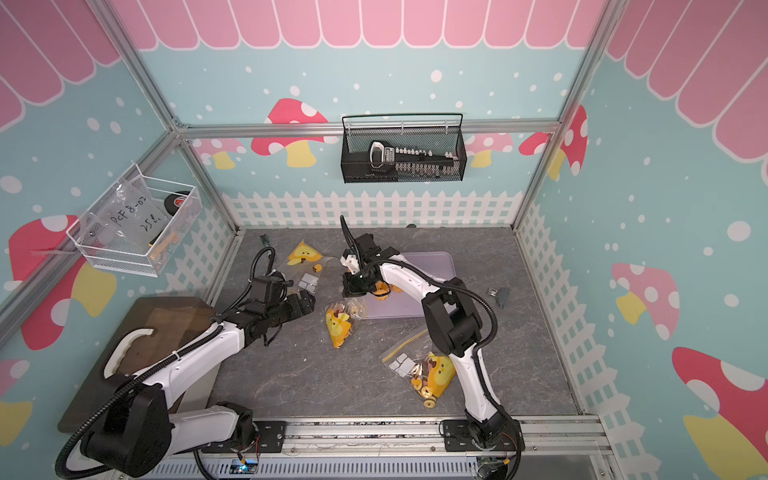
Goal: Pour cookies out of the ziploc bag
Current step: Adjust the ziploc bag at the center of the board.
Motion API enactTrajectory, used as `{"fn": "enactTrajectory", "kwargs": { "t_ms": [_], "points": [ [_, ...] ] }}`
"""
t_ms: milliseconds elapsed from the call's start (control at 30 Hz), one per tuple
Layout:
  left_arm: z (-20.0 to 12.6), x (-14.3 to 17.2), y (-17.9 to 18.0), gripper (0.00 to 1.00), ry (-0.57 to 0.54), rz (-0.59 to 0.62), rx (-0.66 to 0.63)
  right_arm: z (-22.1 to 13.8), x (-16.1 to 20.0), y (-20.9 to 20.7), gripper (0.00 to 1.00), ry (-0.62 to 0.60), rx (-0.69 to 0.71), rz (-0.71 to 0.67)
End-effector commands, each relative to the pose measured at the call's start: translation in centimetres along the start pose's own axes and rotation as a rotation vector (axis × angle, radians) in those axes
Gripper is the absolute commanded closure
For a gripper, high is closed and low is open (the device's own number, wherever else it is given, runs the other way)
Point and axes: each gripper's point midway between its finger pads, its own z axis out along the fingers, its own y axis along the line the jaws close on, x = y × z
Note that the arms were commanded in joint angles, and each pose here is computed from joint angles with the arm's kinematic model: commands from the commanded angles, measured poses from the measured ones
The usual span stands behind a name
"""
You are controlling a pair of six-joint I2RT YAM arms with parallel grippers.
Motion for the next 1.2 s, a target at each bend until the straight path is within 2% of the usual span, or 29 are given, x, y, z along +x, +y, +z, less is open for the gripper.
{"fn": "enactTrajectory", "kwargs": {
  "t_ms": [0, 133, 333, 500, 767, 900, 1067, 1167],
  "points": [
    [0.6, -0.2, 0.0, 0.01, -0.005, -0.039, 0.011, -2.8, -1.7, 3.0, 1.0, -0.076, -0.048, -0.086],
    [1.3, -0.7, -0.6, 0.01, -0.011, -0.057, 0.03, -6.2, -2.2, 5.7, 1.0, -0.174, -0.117, -0.202],
    [2.8, -0.7, -1.3, 0.01, 0.012, -0.112, 0.065, -8.9, -0.6, 8.2, 1.0, -0.268, -0.229, -0.325],
    [3.4, -0.8, -1.2, 0.01, 0.012, -0.162, 0.084, -9.2, -1.2, 8.8, 1.0, -0.293, -0.255, -0.345],
    [2.0, -1.8, 0.4, 0.01, -0.029, -0.204, 0.086, -11.3, -5.2, 12.1, 1.0, -0.37, -0.332, -0.363],
    [1.5, -1.7, 0.4, 0.01, -0.055, -0.203, 0.113, -10.7, -4.4, 10.4, 1.0, -0.396, -0.299, -0.338],
    [2.2, -1.1, 0.5, 0.01, -0.057, -0.222, 0.132, -6.5, -0.7, 2.6, 1.0, -0.314, -0.143, -0.233],
    [2.6, -1.0, 0.3, 0.01, -0.044, -0.226, 0.143, -5.9, 0.7, 0.6, 1.0, -0.309, -0.09, -0.231]
  ]
}}
